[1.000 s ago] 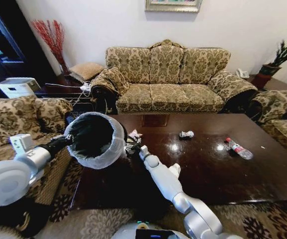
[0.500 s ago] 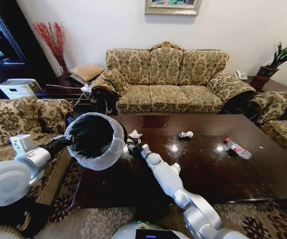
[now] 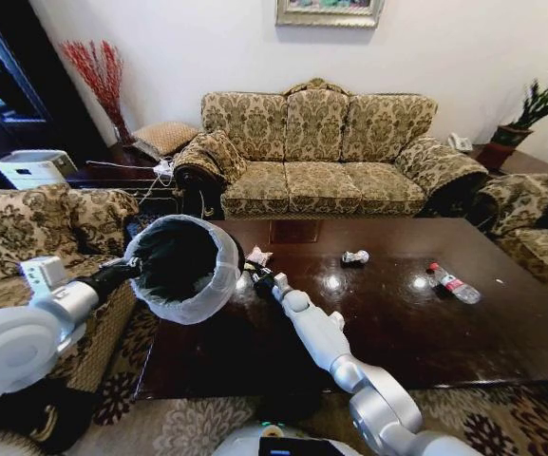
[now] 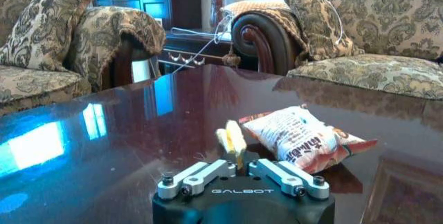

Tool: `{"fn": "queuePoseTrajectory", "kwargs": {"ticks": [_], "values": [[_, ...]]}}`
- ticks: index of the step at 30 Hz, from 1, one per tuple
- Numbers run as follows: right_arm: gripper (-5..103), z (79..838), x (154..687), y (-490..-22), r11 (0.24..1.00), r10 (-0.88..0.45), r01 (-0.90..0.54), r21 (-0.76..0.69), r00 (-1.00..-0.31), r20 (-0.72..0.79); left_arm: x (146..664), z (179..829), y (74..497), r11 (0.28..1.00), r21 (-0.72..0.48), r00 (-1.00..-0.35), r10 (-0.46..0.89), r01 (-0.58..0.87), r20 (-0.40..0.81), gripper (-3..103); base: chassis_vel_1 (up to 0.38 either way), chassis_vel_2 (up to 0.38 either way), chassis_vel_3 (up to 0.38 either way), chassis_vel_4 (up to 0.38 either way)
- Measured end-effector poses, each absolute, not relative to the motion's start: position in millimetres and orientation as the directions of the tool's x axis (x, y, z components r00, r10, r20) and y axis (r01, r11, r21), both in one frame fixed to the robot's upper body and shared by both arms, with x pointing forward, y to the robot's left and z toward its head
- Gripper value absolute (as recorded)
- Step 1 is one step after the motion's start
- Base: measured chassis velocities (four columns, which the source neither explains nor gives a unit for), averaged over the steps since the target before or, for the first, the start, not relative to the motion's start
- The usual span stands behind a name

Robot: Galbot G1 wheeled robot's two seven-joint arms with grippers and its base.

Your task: Move to the front of the table and place the trash on the table into the trash bin.

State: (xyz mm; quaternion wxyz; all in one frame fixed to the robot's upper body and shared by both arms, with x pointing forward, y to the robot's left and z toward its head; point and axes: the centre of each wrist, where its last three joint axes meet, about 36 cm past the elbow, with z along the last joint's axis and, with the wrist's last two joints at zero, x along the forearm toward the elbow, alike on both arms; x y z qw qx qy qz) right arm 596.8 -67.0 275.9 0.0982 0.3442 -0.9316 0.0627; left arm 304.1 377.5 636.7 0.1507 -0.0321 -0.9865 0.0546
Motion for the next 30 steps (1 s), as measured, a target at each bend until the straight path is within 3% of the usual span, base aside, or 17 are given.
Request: {"fn": "queuePoseTrajectory", "kwargs": {"ticks": [14,20,22,25,30], "values": [[0,280,591,-63,0.760,-0.627,-0.648,-0.044,-0.749,0.212,304,639,377,0.992,-0.118,-0.955,0.084,0.052,0.285,0,0.000,0.000,0.000,0.000],[0,312,573,-48,0.760,-0.646,-0.650,-0.015,-0.758,0.097,305,638,379,0.993,-0.113,-0.953,0.071,0.039,0.294,0,0.000,0.000,0.000,0.000],[0,342,549,-42,0.774,-0.633,-0.633,0.023,-0.774,-0.013,311,640,384,0.996,-0.089,-0.945,0.043,0.014,0.323,0,0.000,0.000,0.000,0.000],[0,354,533,-57,0.794,-0.605,-0.608,0.028,-0.793,-0.073,318,641,388,0.998,-0.070,-0.931,0.019,-0.006,0.364,0,0.000,0.000,0.000,0.000],[0,391,491,-120,0.840,-0.515,-0.539,0.058,-0.827,-0.227,335,642,395,0.999,-0.028,-0.897,-0.026,-0.043,0.442,0,0.000,0.000,0.000,0.000]]}}
